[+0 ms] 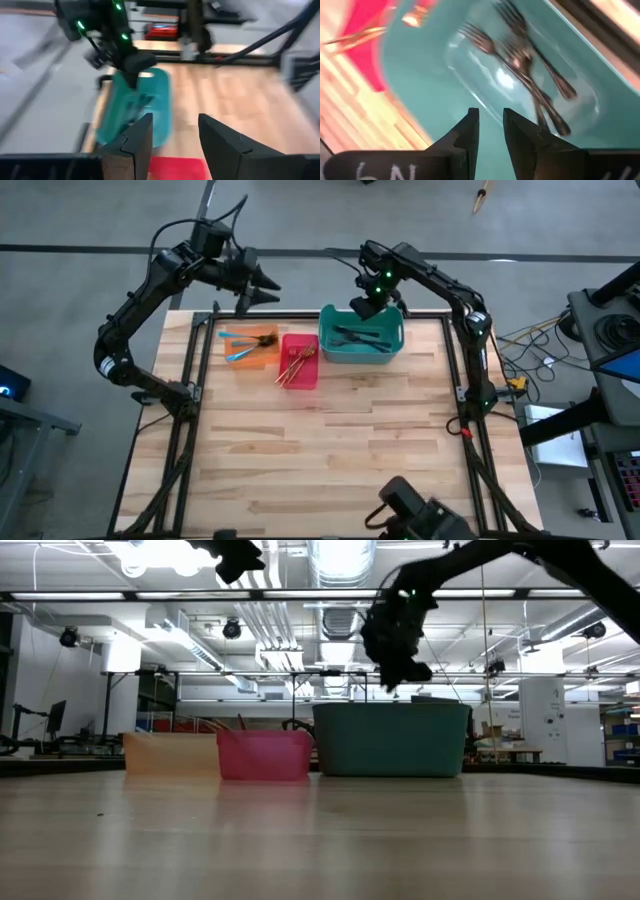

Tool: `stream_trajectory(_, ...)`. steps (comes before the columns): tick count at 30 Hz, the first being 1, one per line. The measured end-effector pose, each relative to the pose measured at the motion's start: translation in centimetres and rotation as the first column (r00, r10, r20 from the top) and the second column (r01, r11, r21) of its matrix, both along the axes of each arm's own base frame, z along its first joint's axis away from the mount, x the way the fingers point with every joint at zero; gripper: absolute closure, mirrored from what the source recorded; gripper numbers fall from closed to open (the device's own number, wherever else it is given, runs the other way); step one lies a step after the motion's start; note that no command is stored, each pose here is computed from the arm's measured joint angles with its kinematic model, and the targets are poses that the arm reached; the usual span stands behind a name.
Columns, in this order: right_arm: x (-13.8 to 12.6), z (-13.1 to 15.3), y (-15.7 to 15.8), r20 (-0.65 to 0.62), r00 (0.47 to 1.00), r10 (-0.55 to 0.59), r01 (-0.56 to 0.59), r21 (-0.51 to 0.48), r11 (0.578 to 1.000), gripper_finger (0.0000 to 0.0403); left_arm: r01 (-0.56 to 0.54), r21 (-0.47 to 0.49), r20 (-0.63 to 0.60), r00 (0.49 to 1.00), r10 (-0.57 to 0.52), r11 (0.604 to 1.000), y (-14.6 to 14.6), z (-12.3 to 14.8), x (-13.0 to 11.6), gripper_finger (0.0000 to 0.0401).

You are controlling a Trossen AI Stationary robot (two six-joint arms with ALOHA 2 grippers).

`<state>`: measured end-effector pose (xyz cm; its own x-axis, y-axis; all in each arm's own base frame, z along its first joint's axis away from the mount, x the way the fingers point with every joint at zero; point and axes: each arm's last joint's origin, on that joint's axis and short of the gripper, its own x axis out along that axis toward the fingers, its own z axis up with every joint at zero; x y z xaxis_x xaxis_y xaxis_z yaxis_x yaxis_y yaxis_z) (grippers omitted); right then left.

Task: Sort silverware by color (type)
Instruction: Return to Home Position

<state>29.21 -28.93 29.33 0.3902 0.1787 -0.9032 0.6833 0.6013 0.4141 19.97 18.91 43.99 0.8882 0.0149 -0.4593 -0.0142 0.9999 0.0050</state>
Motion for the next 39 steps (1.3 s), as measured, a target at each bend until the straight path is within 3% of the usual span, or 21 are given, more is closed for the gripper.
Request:
stream_trajectory(5, 1.7, 3.0, 2.9, 0.146, 0.977, 0.154, -0.127, -0.176, 0.976, 0.0328, 0.049, -0.127, -0.019, 0.998, -0.052, 0.991, -1.1, -0.3, -0.5, 0.0265)
stream_trajectory(9, 3.1, 4.5, 5.9, 0.276, 0.916, 0.290, -0.183, -0.354, 0.917, 0.0339, 0.085, -0.170, 0.003, 0.996, -0.086, 0.982, -2.2, -0.7, -0.9, 0.0280)
stream_trajectory(12, 3.3, 4.1, 7.7, 0.357, 0.866, 0.350, -0.173, -0.443, 0.880, 0.0346, 0.108, -0.201, 0.072, 0.993, -0.095, 0.974, -3.0, -1.3, -1.4, 0.0295)
stream_trajectory(18, 1.0, 1.5, 10.4, 0.435, 0.802, 0.409, -0.121, -0.553, 0.824, 0.0357, 0.021, -0.263, 0.170, 0.985, 0.025, 0.965, -5.1, -4.4, -3.2, 0.0326)
stream_trajectory(22, -0.5, -1.1, 12.2, 0.480, 0.760, 0.438, -0.090, -0.590, 0.802, 0.0364, -0.047, -0.277, 0.226, 0.968, 0.113, 0.960, -6.5, -7.4, -4.4, 0.0343)
stream_trajectory(27, -1.9, -3.4, 14.1, 0.522, 0.719, 0.458, -0.050, -0.618, 0.784, 0.0374, -0.029, -0.275, 0.314, 0.942, 0.118, 0.961, -8.0, -10.9, -5.7, 0.0381)
stream_trajectory(33, -3.5, -6.0, 15.5, 0.506, 0.725, 0.467, -0.077, -0.615, 0.785, 0.0392, -0.027, -0.284, 0.382, 0.913, 0.139, 0.958, -9.4, -14.1, -7.2, 0.0397)
stream_trajectory(39, -4.9, -7.8, 16.4, 0.450, 0.745, 0.493, -0.120, -0.636, 0.762, 0.0394, -0.121, -0.298, 0.359, 0.905, 0.228, 0.947, -10.3, -17.6, -8.4, 0.0400)
